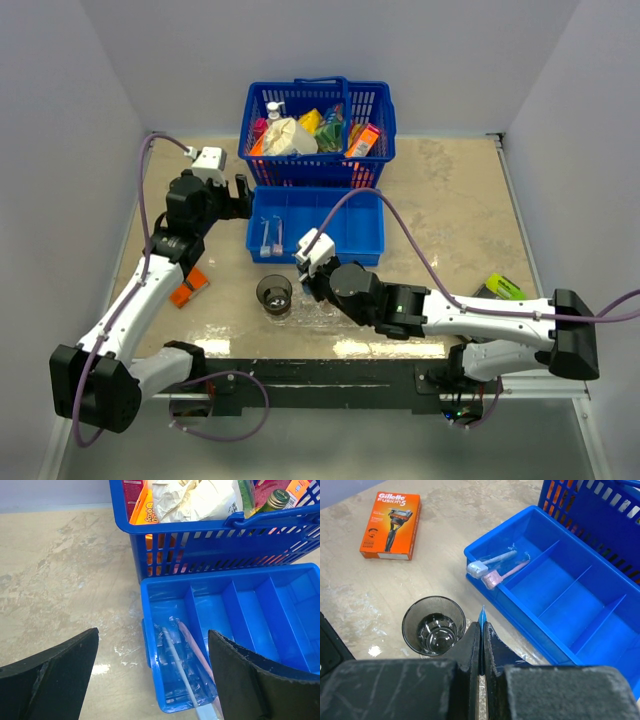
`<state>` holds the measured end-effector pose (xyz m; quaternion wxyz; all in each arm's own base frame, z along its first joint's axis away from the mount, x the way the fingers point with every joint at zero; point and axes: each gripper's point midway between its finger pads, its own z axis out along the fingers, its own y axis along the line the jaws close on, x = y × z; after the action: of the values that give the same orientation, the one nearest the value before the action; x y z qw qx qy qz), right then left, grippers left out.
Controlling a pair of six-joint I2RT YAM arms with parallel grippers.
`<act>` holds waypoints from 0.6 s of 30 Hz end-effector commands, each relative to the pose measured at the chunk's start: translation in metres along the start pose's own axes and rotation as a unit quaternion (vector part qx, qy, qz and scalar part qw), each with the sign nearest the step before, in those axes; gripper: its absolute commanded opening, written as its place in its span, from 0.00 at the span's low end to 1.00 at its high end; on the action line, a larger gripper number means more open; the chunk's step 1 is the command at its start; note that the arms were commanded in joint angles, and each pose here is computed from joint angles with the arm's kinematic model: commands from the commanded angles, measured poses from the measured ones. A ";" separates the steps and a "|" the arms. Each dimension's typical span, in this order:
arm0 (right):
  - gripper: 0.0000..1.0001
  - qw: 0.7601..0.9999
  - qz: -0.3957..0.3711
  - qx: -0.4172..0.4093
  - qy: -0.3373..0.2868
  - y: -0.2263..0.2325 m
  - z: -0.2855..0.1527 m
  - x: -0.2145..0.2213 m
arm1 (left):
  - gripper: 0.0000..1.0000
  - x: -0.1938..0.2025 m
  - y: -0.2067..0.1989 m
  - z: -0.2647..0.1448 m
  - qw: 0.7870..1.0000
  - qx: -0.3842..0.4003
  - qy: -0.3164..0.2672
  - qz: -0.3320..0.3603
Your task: Prepare toiletry sets of a toothbrush and toothpaste on the tray
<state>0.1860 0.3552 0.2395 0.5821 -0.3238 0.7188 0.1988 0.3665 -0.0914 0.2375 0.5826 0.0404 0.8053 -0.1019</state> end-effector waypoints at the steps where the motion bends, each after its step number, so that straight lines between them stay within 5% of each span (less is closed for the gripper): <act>1: 0.00 0.999 0.013 0.021 -0.035 -0.005 0.003 -0.012 | 0.94 -0.019 -0.002 0.001 1.000 0.004 -0.023 0.007; 18: 0.00 0.998 0.029 0.043 -0.043 -0.010 0.008 0.006 | 0.94 -0.014 -0.003 0.005 1.000 0.005 -0.013 0.009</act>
<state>0.1927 0.3516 0.2151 0.5906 -0.3129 0.7220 0.1789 0.3684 -0.0918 0.2316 0.5761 0.0409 0.8101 -0.1006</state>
